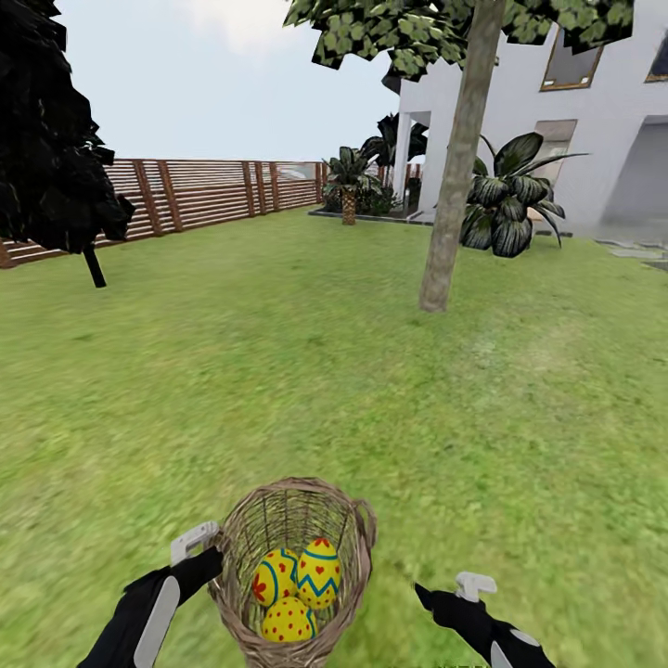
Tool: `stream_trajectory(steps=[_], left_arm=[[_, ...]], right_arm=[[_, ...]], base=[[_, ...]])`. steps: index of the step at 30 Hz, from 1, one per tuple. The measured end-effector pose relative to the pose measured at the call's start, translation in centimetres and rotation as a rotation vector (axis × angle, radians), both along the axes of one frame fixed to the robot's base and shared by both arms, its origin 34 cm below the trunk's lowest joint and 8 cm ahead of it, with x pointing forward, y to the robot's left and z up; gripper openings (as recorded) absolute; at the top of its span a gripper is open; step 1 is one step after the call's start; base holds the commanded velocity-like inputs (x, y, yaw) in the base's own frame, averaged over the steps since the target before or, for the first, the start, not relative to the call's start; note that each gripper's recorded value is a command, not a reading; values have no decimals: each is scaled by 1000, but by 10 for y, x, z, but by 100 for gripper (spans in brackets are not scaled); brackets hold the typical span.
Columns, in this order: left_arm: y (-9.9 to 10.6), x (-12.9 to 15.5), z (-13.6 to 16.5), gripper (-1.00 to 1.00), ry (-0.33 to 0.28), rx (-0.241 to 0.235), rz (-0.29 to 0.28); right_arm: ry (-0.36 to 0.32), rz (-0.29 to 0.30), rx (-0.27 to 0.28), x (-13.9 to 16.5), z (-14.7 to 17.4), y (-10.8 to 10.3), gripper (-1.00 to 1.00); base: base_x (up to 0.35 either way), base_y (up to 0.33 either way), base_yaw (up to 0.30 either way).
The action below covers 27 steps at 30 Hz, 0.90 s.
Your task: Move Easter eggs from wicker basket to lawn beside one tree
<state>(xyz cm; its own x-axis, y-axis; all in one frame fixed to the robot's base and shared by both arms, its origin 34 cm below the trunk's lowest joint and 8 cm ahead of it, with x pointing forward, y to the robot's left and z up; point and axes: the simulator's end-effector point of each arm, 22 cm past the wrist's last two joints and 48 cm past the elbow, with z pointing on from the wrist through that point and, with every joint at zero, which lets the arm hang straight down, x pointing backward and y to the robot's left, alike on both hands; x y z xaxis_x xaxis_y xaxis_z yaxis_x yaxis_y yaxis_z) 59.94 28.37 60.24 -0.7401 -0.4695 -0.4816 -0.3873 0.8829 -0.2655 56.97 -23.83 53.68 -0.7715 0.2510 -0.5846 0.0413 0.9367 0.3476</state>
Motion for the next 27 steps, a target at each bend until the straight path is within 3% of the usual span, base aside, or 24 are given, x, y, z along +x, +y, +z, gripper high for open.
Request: stream_trajectory(steps=[20, 27], left_arm=[[-7, 1, 33, -100, 1, -9, -2], [-6, 1, 36, -100, 0, -8, -2]], right_arm=[[2, -1, 1, 0, 33, 0, 100], [1, 0, 1, 0, 36, 1, 100]], base=[[0, 0, -283], [0, 0, -41]])
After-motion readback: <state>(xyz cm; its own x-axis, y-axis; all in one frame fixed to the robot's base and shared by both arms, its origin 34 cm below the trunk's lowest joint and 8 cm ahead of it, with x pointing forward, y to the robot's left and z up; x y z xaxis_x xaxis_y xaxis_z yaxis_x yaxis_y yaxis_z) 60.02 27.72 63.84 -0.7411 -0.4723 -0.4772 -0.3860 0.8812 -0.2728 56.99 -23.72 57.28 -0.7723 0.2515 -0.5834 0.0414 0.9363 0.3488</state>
